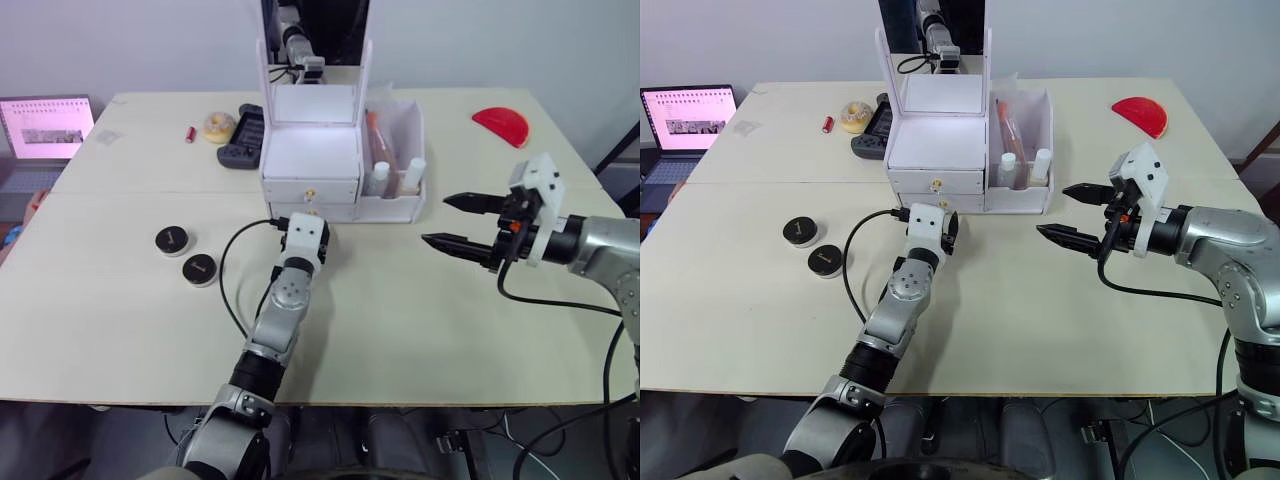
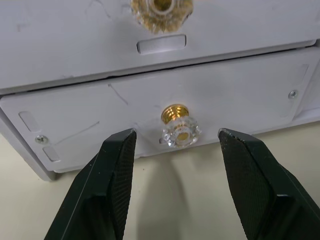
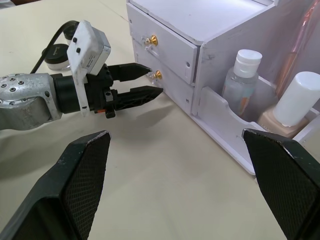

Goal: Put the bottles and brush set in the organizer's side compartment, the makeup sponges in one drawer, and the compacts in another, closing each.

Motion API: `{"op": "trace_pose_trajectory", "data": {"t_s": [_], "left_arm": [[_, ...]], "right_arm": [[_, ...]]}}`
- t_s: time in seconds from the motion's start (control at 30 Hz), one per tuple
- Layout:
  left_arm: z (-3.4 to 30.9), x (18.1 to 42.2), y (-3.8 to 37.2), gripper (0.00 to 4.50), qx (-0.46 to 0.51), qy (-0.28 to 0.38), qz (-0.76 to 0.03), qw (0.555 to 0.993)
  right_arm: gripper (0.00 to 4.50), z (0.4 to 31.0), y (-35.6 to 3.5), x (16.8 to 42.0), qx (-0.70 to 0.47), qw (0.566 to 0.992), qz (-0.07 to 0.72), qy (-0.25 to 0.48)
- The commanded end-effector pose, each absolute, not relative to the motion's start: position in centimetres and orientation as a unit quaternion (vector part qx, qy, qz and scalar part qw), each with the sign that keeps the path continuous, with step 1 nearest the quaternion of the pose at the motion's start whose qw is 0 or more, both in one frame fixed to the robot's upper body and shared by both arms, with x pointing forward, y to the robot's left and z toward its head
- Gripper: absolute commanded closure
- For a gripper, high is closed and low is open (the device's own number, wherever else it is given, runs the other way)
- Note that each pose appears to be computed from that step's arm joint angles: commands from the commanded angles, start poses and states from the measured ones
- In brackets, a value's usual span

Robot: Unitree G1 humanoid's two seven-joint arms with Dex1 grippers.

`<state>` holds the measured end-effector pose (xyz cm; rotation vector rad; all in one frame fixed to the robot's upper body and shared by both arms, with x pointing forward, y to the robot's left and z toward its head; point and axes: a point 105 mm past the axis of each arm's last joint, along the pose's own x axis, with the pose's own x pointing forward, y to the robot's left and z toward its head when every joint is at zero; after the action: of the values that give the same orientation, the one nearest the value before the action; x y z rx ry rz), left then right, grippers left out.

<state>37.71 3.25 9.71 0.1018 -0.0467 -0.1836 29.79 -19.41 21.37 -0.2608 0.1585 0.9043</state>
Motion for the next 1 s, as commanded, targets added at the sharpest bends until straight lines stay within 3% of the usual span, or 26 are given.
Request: {"op": "trace_pose_trajectory", "data": {"t_s": [0.03,0.27,0.37,0.43,1.0], "left_arm": [[11.46,37.81,2.67,1.79,0.043,-0.054,-0.095,0.993],[11.43,37.78,2.61,1.79,0.041,-0.054,-0.097,0.993],[11.42,37.76,2.62,2.58,0.041,-0.055,-0.098,0.993],[11.41,37.73,2.62,3.48,0.041,-0.055,-0.098,0.993],[11.53,37.25,2.71,3.48,0.038,-0.061,-0.101,0.992]], "right_arm": [[0.00,22.72,-19.30,29.37,-0.135,0.888,0.436,0.051],[0.00,22.63,-19.25,29.35,-0.135,0.888,0.437,0.052],[0.00,22.57,-19.26,29.35,-0.135,0.888,0.437,0.053],[0.00,22.53,-19.27,29.37,-0.135,0.888,0.437,0.053],[0.00,22.22,-19.09,29.39,-0.135,0.886,0.440,0.058]]}}
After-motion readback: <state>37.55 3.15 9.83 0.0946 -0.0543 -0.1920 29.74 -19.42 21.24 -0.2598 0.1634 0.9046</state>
